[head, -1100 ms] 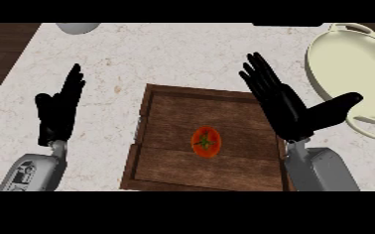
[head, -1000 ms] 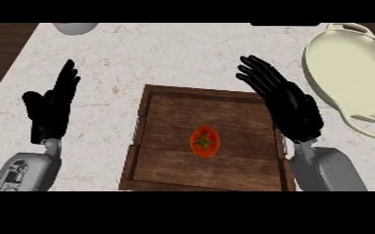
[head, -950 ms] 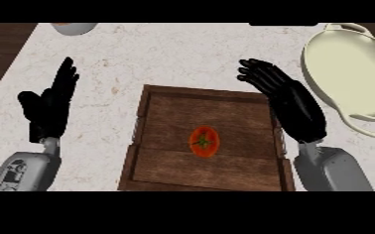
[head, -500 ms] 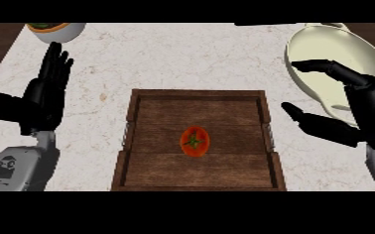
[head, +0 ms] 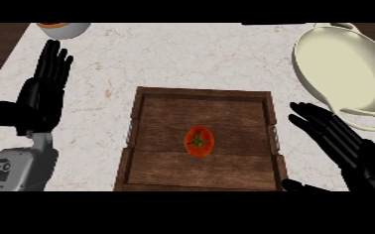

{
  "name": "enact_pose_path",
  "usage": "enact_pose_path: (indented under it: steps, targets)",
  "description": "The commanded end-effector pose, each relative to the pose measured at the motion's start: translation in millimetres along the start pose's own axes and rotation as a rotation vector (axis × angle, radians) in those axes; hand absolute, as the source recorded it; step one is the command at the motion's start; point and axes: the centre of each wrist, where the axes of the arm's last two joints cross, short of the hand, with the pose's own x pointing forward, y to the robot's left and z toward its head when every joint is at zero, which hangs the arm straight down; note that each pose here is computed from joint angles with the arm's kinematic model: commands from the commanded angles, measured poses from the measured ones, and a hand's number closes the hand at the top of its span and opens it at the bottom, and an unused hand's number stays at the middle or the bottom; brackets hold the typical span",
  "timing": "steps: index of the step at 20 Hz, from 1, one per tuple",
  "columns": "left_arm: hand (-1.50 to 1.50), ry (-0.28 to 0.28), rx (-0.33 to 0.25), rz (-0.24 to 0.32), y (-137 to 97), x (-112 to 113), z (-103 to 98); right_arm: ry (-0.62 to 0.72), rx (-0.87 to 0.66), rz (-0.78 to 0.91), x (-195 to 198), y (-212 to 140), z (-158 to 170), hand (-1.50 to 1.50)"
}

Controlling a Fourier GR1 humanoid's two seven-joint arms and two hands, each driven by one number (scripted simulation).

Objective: Pick the tomato from the tray and place it in the pot

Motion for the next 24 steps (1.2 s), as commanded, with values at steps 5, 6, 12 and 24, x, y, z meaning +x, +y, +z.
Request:
enact_pose_path:
  steps: [5, 6, 12, 24]
  targets:
    - [0.00, -0.011, -0.059, 0.016, -22.0, 8.2, -8.1, 0.156, 0.229, 0.252, 50.8, 5.3, -0.5, -1.50]
    - [0.00, -0.012, -0.038, 0.004, -2.2, 7.3, -11.2, 0.158, 0.237, 0.255, 63.1, 9.5, 0.9, -1.50]
    - [0.00, -0.015, -0.060, 0.026, -12.9, 7.2, -10.2, 0.244, 0.335, 0.283, 94.6, 52.8, -29.4, -1.50]
    - [0.00, 0.012, -0.048, 0.022, -8.8, 4.8, 2.8, 0.343, 0.415, 0.249, 80.7, 91.8, -49.1, -1.50]
